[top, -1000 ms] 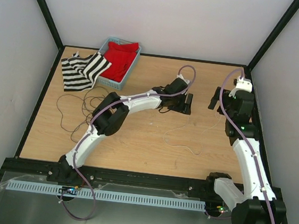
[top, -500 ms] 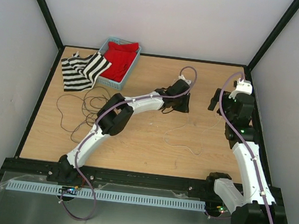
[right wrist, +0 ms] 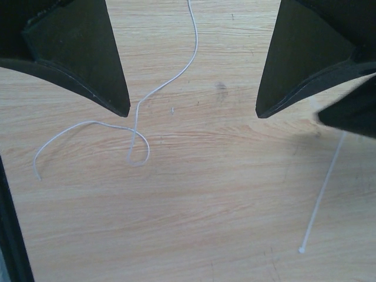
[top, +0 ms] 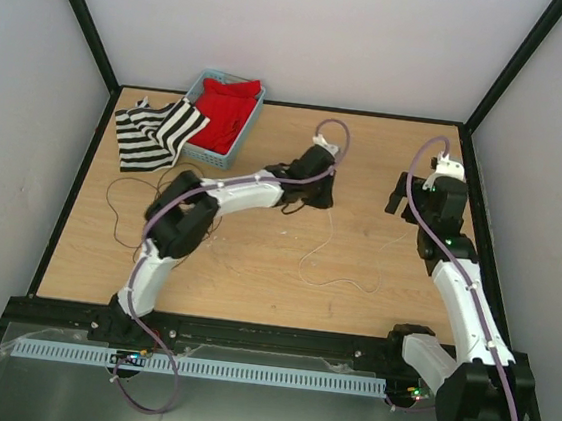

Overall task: Zip-tie the wires
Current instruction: Straighten the cable at the center of the board.

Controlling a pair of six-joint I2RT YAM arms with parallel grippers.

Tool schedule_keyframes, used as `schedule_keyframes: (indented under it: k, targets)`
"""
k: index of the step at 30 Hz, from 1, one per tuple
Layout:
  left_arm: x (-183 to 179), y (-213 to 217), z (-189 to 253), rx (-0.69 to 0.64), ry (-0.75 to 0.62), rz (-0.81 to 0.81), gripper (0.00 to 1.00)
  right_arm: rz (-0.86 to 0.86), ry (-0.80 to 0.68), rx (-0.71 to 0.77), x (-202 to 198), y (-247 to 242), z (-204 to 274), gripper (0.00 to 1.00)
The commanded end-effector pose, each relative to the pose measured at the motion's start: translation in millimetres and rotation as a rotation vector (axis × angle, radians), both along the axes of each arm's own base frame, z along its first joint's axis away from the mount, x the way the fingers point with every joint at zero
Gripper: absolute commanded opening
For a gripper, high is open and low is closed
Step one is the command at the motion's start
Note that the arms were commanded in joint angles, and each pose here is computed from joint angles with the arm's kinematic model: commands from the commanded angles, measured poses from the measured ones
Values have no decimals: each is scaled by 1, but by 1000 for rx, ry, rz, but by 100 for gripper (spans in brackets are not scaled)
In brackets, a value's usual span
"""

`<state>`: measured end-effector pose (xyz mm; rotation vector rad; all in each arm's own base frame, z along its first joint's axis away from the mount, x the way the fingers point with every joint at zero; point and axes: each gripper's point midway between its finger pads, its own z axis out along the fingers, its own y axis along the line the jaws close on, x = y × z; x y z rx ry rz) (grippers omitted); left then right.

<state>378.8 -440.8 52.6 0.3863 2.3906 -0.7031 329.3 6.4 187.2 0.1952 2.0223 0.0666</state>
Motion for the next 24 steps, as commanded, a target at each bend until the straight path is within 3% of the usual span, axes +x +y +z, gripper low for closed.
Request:
schedule_keyframes:
  k: [1, 4, 10, 14, 18, 24]
  targets:
    - [17, 47, 79, -83, -137, 109, 0, -61, 4, 24, 4, -6, -9, 99]
    - [2, 83, 99, -98, -146, 157, 0, -91, 10, 25, 7, -11, -12, 99]
    - [-37, 148, 77, -56, -92, 281, 0, -167, 38, 31, 14, -25, -21, 99]
    - [-62, 187, 53, -41, -22, 351, 0, -303, 70, -20, 13, -64, -29, 99]
    - [-85, 220, 45, -19, 5, 388, 0, -456, 116, 5, 2, -98, -52, 100]
    - [-103, 243, 45, 16, -2, 412, 0, -543, 188, 53, -1, -113, -90, 99]
